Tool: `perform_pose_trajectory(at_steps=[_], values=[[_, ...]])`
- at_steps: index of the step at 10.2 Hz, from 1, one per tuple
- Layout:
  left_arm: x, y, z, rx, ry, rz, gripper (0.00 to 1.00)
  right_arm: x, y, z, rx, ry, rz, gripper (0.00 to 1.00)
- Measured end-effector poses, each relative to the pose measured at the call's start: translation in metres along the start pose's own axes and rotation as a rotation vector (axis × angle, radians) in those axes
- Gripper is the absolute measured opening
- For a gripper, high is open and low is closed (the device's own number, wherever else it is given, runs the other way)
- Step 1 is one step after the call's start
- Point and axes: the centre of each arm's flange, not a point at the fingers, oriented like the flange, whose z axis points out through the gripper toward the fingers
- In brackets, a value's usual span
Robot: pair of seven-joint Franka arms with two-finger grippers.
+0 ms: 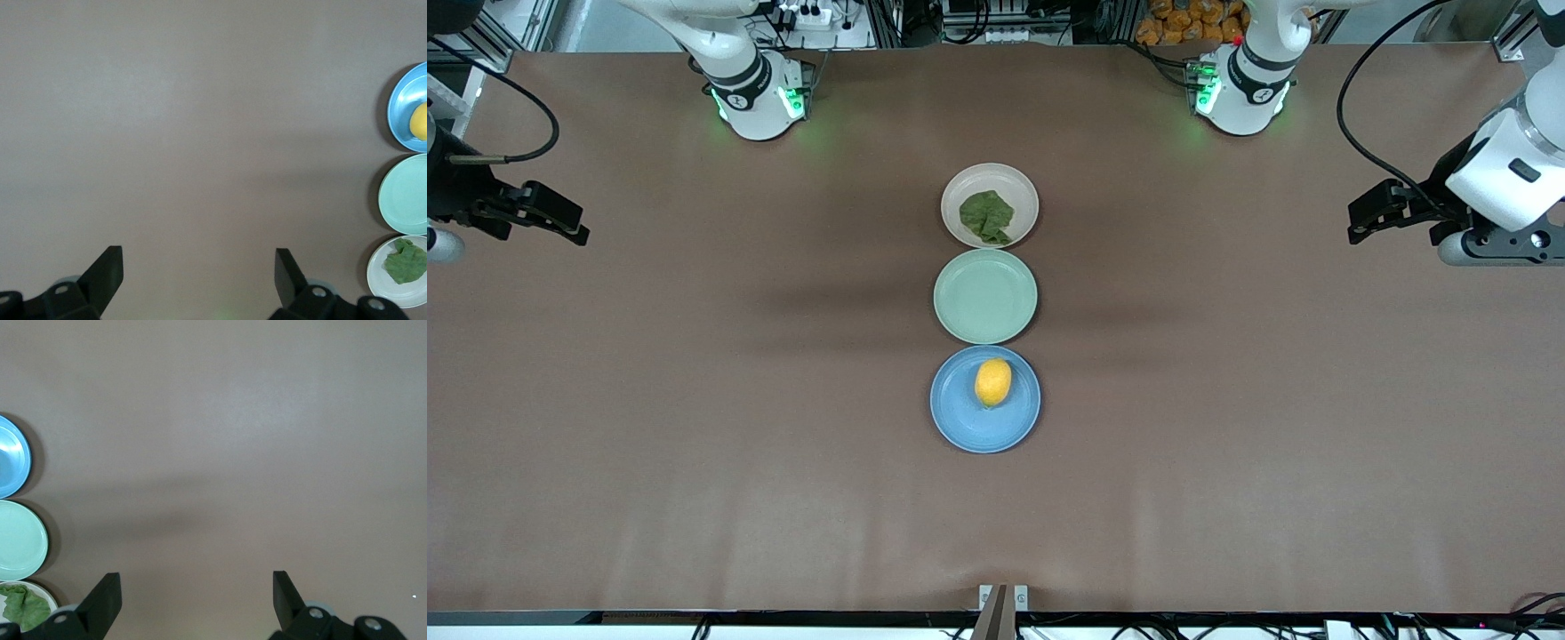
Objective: Place lemon and lettuce in plates
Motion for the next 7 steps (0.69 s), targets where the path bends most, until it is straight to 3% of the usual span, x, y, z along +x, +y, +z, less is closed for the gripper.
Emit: perform_pose_trajectory(at_steps=[7], values=[[0.0002,-0.0014,0.0000,0.000,0.000,-0.002,1.00,0.0007,-0.0053,0.0045,0.000,0.001,-0.010,1.00]])
